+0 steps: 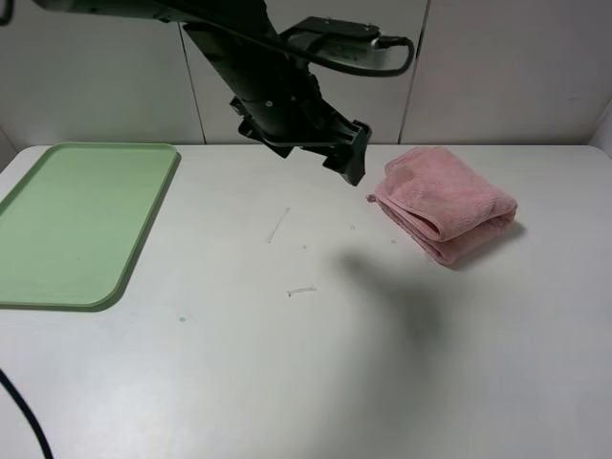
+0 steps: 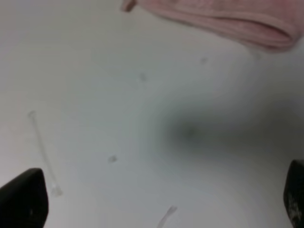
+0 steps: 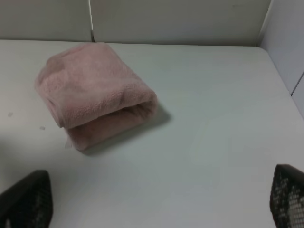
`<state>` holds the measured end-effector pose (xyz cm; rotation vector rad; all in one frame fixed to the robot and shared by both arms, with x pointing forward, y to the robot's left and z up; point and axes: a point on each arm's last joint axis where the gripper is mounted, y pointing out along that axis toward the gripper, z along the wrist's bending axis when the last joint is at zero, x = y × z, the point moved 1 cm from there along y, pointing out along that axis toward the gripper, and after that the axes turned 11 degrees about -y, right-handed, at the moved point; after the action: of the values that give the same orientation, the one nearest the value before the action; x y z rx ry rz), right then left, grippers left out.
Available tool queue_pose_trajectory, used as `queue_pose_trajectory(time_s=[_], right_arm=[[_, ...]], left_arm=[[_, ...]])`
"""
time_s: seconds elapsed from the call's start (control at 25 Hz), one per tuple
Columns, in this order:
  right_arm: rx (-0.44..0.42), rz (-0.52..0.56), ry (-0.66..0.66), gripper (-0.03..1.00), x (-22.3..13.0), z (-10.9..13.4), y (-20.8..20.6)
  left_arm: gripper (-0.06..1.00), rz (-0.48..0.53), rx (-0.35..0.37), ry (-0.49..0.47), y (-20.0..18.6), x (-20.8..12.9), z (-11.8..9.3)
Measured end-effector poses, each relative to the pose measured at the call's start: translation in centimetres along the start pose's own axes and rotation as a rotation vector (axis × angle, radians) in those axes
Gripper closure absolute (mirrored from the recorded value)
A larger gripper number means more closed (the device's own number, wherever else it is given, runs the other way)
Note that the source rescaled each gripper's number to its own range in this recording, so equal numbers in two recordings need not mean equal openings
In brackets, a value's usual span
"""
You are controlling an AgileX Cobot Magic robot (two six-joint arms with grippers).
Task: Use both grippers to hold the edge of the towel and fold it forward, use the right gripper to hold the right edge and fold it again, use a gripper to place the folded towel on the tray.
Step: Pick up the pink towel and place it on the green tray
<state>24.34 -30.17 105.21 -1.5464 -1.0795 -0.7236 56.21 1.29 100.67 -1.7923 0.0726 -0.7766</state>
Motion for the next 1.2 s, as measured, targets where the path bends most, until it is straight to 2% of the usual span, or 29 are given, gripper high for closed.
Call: queue_pose_trajectory(time_s=[0.24,0.44,0.56,0.68,1.0,1.2], right_arm=[[0.000,0.000,0.000,-0.03,0.0,0.0,0.0],[0.000,0.000,0.000,-0.03,0.0,0.0,0.0],[0.000,0.000,0.000,-0.03,0.0,0.0,0.0],[0.000,0.000,0.000,-0.03,0.0,0.0,0.0],[0.000,0.000,0.000,-0.03,0.0,0.0,0.0],[0.000,0.000,0.000,-0.03,0.0,0.0,0.0]], left_arm=[[-0.05,0.010,-0.023,-0.013,3.8,1.3,-2.4],[-0.05,0.036,-0.029,-0.126,7.6,1.5,-4.0],[-0.05,0.044,-0.026,-0.222,9.3,1.7,-4.2],[-0.05,0.045,-0.024,-0.273,10.7,2.0,-4.2],[-0.05,-0.037,-0.053,-0.352,13.4,3.4,-4.4],[-0.05,-0.056,-0.061,-0.399,15.4,3.3,-4.3]])
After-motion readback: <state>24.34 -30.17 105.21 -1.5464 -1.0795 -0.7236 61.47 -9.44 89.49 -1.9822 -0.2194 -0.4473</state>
